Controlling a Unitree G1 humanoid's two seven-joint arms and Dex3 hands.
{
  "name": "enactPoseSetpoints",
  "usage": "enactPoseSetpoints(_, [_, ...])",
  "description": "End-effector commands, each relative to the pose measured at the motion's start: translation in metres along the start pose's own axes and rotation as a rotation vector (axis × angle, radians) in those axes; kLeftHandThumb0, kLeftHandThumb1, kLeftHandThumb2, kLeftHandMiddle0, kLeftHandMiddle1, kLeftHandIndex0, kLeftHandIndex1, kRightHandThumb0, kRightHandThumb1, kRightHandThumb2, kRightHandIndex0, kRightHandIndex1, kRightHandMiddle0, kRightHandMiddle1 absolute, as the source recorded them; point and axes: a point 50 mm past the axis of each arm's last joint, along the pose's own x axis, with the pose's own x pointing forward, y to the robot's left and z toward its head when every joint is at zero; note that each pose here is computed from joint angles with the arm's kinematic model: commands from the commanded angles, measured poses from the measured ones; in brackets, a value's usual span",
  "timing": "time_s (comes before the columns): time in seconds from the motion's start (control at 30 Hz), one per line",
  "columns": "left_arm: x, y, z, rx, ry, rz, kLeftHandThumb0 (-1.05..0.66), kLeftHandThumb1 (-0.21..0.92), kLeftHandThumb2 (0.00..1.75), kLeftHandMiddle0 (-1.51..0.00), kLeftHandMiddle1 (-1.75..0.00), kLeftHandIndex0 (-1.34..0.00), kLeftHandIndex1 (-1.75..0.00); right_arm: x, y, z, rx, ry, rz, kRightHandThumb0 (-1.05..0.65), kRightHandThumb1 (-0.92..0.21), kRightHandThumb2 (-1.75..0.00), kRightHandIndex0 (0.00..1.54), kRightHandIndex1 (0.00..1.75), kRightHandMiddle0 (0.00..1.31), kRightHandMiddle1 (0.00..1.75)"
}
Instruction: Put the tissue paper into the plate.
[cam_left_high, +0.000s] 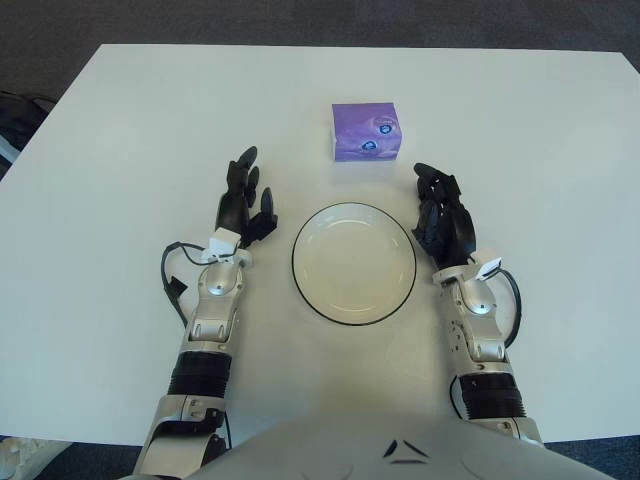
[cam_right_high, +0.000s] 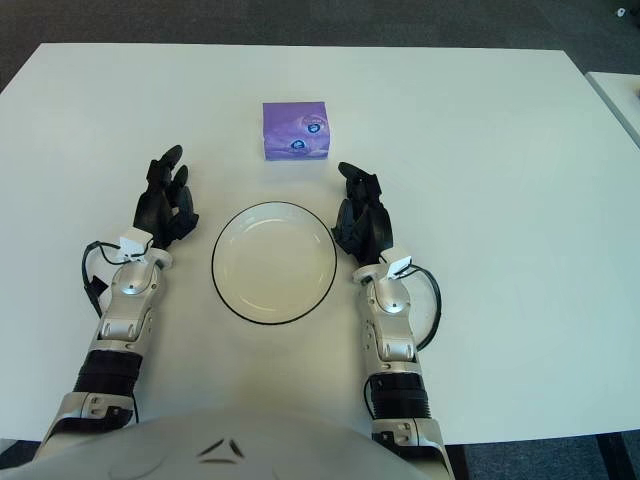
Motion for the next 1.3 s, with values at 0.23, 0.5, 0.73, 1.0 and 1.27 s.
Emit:
enactPoseSetpoints(0.23, [-0.014, -0.003, -0.026, 0.009, 0.140, -0.013, -0.79, 0.92, 0.82, -0.31, 0.00, 0.00, -0.60, -0.043, -0.017, -0.050, -0.009, 0.309, -0.080, -0.49, -0.92, -0.84, 0.42, 0.01, 0.00, 0.82])
enactPoseSetpoints(0.5, [-0.013, -0.004, -0.026, 0.009, 0.140, -0.015, -0.79, 0.92, 0.83, -0.31, 0.00, 0.00, -0.59, -0.049, -0.039, 0.005, -0.104, 0.119, -0.169, -0.50, -0.92, -0.75, 0.43, 0.01, 0.00, 0.81])
enactPoseSetpoints(0.73, [-0.012, -0.006, -0.026, 0.010, 0.141, -0.017, -0.78, 0.92, 0.82, -0.31, 0.00, 0.00, -0.60, -0.044, -0.049, 0.075, -0.361, -0.272, -0.394, -0.55, -0.92, -0.65, 0.39, 0.00, 0.00, 0.74])
enactPoseSetpoints(1.0, [-0.010, -0.008, -0.027, 0.007, 0.139, -0.018, -0.78, 0.92, 0.83, -0.31, 0.00, 0.00, -0.59, -0.019, -0.058, 0.107, -0.627, -0.545, -0.624, -0.58, -0.92, -0.67, 0.33, 0.00, 0.00, 0.69])
enactPoseSetpoints(1.27, [-0.010, -0.010, -0.027, -0.009, 0.138, -0.014, -0.78, 0.92, 0.82, -0.31, 0.00, 0.00, -0.59, 0.016, -0.056, 0.131, -0.688, -0.683, -0.680, -0.54, -0.92, -0.77, 0.31, 0.00, 0.00, 0.83])
